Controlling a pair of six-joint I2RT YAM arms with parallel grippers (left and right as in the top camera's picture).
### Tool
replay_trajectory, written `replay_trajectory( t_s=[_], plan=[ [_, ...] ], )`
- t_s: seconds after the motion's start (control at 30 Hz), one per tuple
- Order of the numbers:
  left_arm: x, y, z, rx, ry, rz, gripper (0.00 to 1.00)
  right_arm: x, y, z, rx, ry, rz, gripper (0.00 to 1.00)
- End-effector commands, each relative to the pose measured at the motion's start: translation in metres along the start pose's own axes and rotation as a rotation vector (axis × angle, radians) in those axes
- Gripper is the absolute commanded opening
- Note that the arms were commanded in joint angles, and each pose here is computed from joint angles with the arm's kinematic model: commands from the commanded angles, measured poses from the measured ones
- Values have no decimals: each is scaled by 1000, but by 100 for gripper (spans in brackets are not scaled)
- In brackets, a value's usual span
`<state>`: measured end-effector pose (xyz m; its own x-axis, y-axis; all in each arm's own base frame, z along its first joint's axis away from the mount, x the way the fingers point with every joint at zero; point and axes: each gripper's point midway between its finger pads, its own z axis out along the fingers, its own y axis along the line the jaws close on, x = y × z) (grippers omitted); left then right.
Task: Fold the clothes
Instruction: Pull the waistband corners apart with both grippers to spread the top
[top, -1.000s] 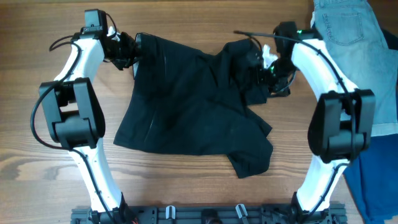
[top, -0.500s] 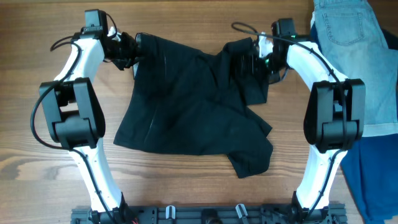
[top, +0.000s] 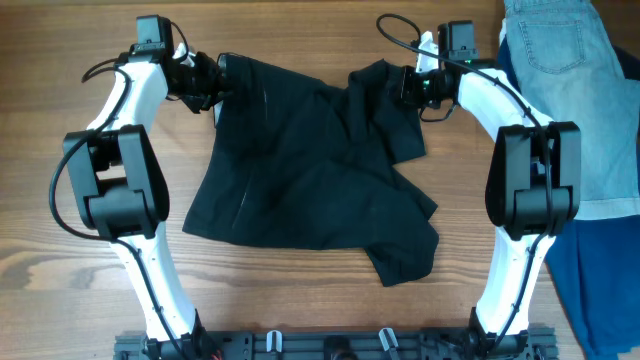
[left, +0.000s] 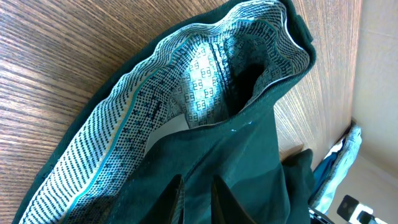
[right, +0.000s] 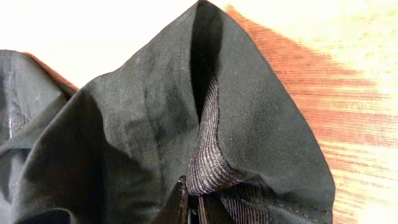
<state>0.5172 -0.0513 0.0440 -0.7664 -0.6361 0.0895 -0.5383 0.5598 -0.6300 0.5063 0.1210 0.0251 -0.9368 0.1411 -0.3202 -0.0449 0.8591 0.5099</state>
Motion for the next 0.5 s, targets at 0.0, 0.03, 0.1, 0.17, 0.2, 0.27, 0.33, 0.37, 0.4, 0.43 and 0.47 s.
replay_trajectory(
  t_s=[0.0,0.03,0.1,0.17,0.2,0.27,0.33,0.37,0.4,0.43,0.47],
  plan=[
    [-1,-1,3,14,12,21,15,9,1,5,-27,40,29,4],
    [-1,-1,3,14,12,21,15,9,0,4,-25,41,35,4],
    [-1,-1,3,14,12,21,15,4,-8,-1,-13,25,78,4],
    [-1,-1,3,14,12,20,15,-6,-26,-12,13,-10,161,4],
    [-1,-1,3,14,12,21,15,-13,-37,-19,18,-30,189,4],
    [-1,-1,3,14,12,21,15,-26,-58,-37,21,-70,240,4],
    [-1,-1,3,14,12,21,15,-35,-78,-55,7,-106,280,4],
    [-1,-1,3,14,12,21,15,-39,-86,-62,-4,-119,294,4],
    [-1,-1,3,14,12,21,15,-41,-92,-69,-17,-131,304,5],
    [-1,-1,3,14,11,21,15,-44,-96,-75,-38,-142,295,5],
    [-1,-1,3,14,11,21,15,-47,-98,-81,-73,-151,267,4]
  ],
)
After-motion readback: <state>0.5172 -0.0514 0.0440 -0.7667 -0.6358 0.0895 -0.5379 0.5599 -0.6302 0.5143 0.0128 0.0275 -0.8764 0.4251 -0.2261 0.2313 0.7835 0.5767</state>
